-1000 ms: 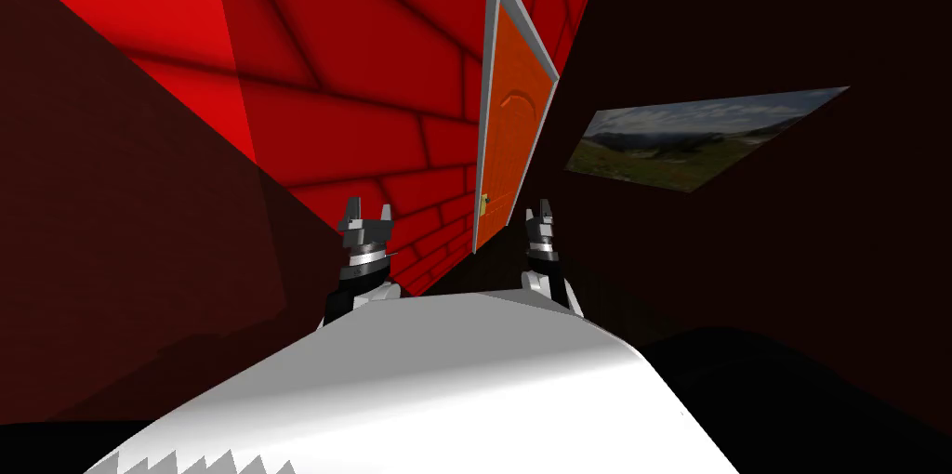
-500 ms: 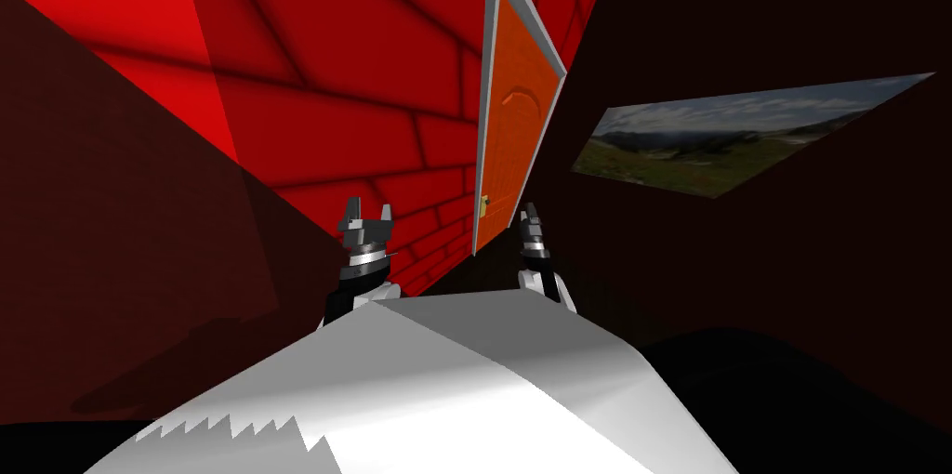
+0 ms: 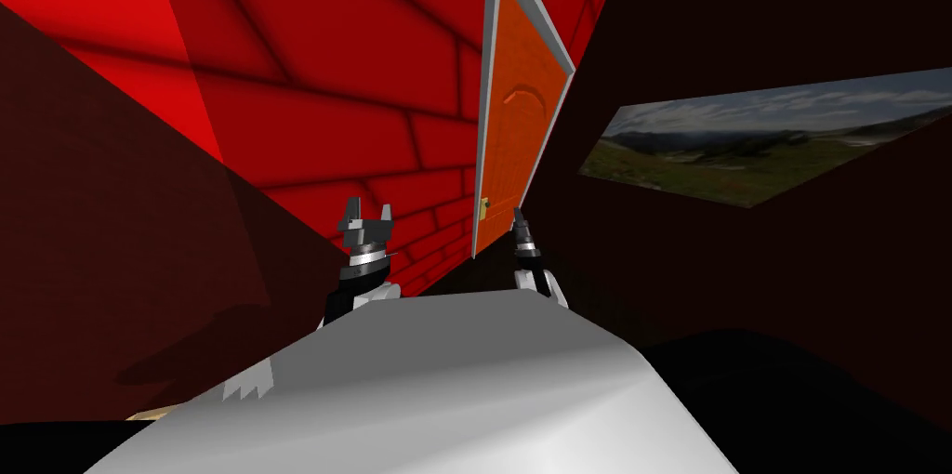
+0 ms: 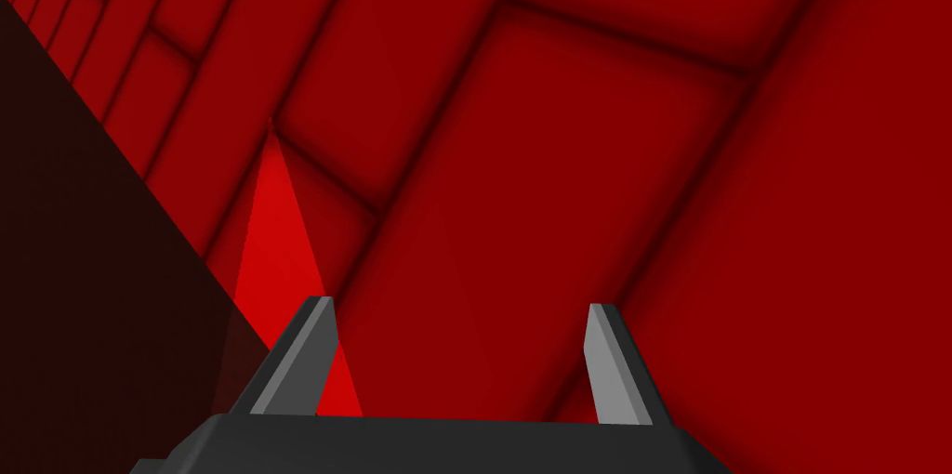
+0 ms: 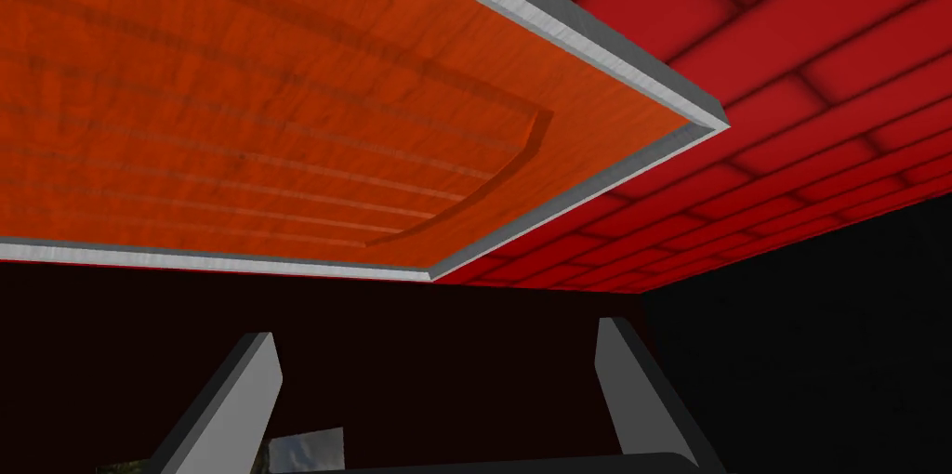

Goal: Pull the door open

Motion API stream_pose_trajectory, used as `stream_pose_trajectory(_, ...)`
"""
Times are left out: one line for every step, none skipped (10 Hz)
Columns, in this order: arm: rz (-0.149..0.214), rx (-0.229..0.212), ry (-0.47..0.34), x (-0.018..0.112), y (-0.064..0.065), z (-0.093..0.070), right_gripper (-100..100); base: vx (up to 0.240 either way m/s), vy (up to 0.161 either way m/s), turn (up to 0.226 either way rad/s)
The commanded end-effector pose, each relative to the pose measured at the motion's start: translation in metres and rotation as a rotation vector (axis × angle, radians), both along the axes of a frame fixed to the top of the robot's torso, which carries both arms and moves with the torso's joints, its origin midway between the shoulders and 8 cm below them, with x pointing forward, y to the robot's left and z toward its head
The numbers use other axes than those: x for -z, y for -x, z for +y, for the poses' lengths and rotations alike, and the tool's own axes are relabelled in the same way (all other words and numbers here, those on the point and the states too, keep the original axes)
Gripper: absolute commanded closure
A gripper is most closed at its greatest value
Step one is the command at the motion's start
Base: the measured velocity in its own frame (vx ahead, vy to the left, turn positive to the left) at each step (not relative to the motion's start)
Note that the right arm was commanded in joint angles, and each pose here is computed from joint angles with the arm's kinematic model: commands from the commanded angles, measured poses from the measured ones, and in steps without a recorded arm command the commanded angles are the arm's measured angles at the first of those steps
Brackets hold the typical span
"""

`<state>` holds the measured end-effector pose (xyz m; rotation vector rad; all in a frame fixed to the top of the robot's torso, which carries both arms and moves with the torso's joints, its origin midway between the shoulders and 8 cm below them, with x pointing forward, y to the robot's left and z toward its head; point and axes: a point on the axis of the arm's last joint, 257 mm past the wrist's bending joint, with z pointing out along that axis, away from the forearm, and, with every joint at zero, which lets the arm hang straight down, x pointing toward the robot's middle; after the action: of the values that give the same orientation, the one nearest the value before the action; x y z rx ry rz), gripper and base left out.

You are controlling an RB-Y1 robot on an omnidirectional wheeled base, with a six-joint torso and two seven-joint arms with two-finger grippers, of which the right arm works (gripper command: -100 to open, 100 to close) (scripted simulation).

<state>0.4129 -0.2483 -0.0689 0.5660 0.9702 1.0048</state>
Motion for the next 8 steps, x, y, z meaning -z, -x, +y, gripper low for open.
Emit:
stream_pose_trajectory(0.028, 0.01, 0.074, 0.014, -0.007, 0.006, -100, 0.064, -0.116, 0.113)
stream_pose_trajectory(0.045, 0.014, 0.12, 0.024, -0.012, 0.01, -100, 0.08, -0.113, 0.113)
stream_pose_trajectory(0.061, 0.018, 0.169, 0.034, -0.017, 0.015, -100, 0.092, -0.122, 0.099)
stream_pose_trajectory(0.078, 0.022, 0.218, 0.044, -0.022, 0.019, -100, 0.077, -0.108, 0.111)
stream_pose_trajectory(0.078, 0.022, 0.218, 0.044, -0.022, 0.019, -100, 0.052, -0.057, 0.042)
stream_pose_trajectory(0.093, 0.025, 0.269, 0.055, -0.026, 0.023, -100, 0.052, -0.045, 0.06)
stream_pose_trajectory(0.108, 0.027, 0.32, 0.066, -0.03, 0.028, -100, 0.06, -0.075, 0.116)
stream_pose_trajectory(0.123, 0.028, 0.372, 0.076, -0.034, 0.032, -100, 0.08, -0.098, 0.14)
